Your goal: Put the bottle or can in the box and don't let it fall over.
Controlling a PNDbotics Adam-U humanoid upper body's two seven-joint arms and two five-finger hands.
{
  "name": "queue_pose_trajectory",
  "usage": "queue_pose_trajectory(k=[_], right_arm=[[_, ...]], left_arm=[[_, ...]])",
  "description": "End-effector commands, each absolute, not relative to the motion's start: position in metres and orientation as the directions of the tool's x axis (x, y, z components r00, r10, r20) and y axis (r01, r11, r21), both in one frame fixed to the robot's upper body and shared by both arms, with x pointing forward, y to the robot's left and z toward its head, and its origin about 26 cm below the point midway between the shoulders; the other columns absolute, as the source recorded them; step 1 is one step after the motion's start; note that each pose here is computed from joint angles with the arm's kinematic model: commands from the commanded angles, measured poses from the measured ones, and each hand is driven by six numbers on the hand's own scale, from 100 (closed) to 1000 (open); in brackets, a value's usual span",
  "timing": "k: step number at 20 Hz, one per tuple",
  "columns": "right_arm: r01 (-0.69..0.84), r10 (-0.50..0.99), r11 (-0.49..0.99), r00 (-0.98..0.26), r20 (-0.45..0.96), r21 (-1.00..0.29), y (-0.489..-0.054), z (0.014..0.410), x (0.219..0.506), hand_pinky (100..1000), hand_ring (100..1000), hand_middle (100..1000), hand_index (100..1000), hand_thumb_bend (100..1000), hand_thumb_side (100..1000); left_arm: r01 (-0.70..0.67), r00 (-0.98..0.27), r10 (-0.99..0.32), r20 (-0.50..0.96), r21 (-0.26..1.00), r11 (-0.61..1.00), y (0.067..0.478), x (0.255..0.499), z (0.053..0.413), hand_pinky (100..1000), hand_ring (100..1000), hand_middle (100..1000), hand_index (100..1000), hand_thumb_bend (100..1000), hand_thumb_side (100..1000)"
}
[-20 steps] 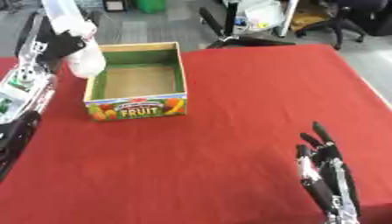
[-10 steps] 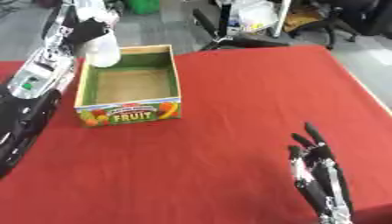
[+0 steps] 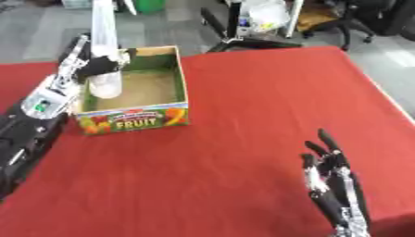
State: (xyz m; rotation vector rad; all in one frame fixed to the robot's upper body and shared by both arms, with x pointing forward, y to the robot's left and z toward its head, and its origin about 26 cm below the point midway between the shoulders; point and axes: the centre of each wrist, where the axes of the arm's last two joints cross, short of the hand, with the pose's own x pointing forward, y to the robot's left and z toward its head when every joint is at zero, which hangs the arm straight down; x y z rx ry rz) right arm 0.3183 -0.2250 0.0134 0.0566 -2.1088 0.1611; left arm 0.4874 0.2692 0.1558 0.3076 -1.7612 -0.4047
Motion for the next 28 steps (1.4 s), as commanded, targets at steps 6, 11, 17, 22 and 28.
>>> queue_pose_trajectory(k=[6, 11, 17, 22, 28], right_arm=[[-0.109, 0.023, 0.989, -0.535, 0.845, -0.096, -0.226, 0.02, 0.321, 795, 892, 1000, 948, 100, 470], [-0.105, 0.027, 0.99, -0.532, 0.846, -0.097, -0.227, 0.019, 0.32, 796, 892, 1000, 948, 100, 470], [-0.103, 0.029, 0.99, -0.53, 0.848, -0.099, -0.228, 0.018, 0.319, 796, 892, 1000, 948, 100, 470], [-0.1, 0.034, 0.99, -0.526, 0.85, -0.101, -0.23, 0.017, 0.318, 796, 892, 1000, 948, 100, 470], [-0.087, 0.043, 0.991, -0.52, 0.853, -0.103, -0.233, 0.015, 0.316, 795, 891, 1000, 948, 100, 470]], left_arm=[[0.007, -0.26, -0.508, 0.821, 0.528, 0.849, 0.288, 0.492, 0.146, 835, 544, 712, 858, 997, 364], [-0.051, -0.265, -0.575, 0.774, 0.585, 0.81, 0.298, 0.492, 0.153, 909, 643, 844, 923, 1000, 455], [-0.107, -0.283, -0.605, 0.744, 0.603, 0.791, 0.301, 0.491, 0.168, 913, 649, 855, 930, 1000, 493], [-0.139, -0.348, -0.576, 0.74, 0.567, 0.812, 0.303, 0.488, 0.189, 900, 627, 831, 919, 1000, 509], [-0.2, -0.525, -0.49, 0.696, 0.459, 0.866, 0.306, 0.477, 0.234, 875, 618, 800, 898, 1000, 538]])
